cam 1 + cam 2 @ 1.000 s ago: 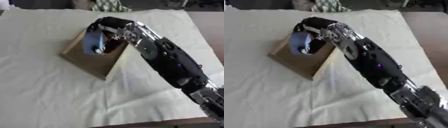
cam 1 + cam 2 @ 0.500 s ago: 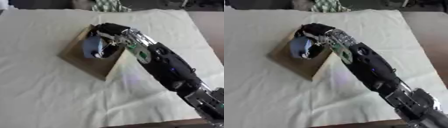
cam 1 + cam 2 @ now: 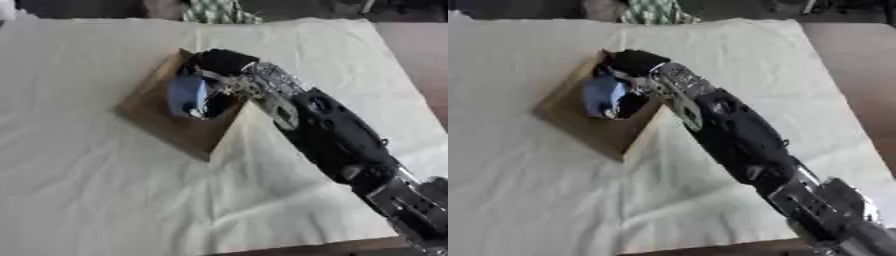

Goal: Pick up objects on the table and place them in the box.

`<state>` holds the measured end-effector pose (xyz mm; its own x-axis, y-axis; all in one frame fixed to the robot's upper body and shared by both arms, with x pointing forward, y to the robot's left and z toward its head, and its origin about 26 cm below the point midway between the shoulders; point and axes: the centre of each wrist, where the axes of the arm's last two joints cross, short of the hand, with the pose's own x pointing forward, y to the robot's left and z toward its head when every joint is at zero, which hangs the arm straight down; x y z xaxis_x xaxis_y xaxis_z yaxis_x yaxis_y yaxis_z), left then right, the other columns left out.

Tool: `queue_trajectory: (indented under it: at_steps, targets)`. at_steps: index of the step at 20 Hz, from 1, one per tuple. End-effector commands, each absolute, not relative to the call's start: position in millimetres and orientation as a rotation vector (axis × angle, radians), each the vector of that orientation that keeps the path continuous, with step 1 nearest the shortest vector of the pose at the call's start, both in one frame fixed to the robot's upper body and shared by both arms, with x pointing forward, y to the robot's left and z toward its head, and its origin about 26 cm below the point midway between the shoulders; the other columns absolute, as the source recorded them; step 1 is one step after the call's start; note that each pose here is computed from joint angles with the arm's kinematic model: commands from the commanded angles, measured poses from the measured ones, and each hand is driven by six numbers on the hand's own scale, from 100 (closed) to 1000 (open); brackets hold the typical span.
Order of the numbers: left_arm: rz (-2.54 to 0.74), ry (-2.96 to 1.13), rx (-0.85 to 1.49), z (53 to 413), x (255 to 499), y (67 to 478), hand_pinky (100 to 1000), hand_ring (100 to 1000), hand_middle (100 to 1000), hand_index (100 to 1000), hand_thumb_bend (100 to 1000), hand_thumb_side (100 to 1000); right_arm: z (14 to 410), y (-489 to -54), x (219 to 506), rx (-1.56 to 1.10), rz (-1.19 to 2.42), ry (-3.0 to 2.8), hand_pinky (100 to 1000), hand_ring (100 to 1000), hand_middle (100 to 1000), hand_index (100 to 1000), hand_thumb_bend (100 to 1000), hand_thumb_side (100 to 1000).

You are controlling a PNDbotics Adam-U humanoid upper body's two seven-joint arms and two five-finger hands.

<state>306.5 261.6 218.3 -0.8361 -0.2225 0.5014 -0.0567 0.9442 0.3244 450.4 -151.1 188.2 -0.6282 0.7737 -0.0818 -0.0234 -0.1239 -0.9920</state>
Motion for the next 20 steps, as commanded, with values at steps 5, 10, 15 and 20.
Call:
queue_trajectory:
  at_steps: [5,10,15,20]
  targets:
    - [-0.413,-2.56,0.201,224.3,304.3,262.4,598,688,547,684,349,666,212.2,-162.5,450.0,-0.966,1.858,-1.539,857,911,884,853,131,655]
    - [-0.412,-2.557,0.201,223.9,304.2,262.5,599,689,548,684,348,666,222.6,-166.2,446.6,-1.02,1.862,-1.537,897,961,931,884,155,709]
    - [-0.412,-2.555,0.199,223.5,304.1,262.4,599,689,548,683,347,667,229.3,-166.0,443.9,-1.041,1.849,-1.56,920,990,970,915,171,708]
    - [-0.411,-2.555,0.194,223.4,304.2,261.8,599,690,548,683,345,668,228.1,-165.8,444.1,-1.0,1.883,-1.528,925,998,992,949,207,692]
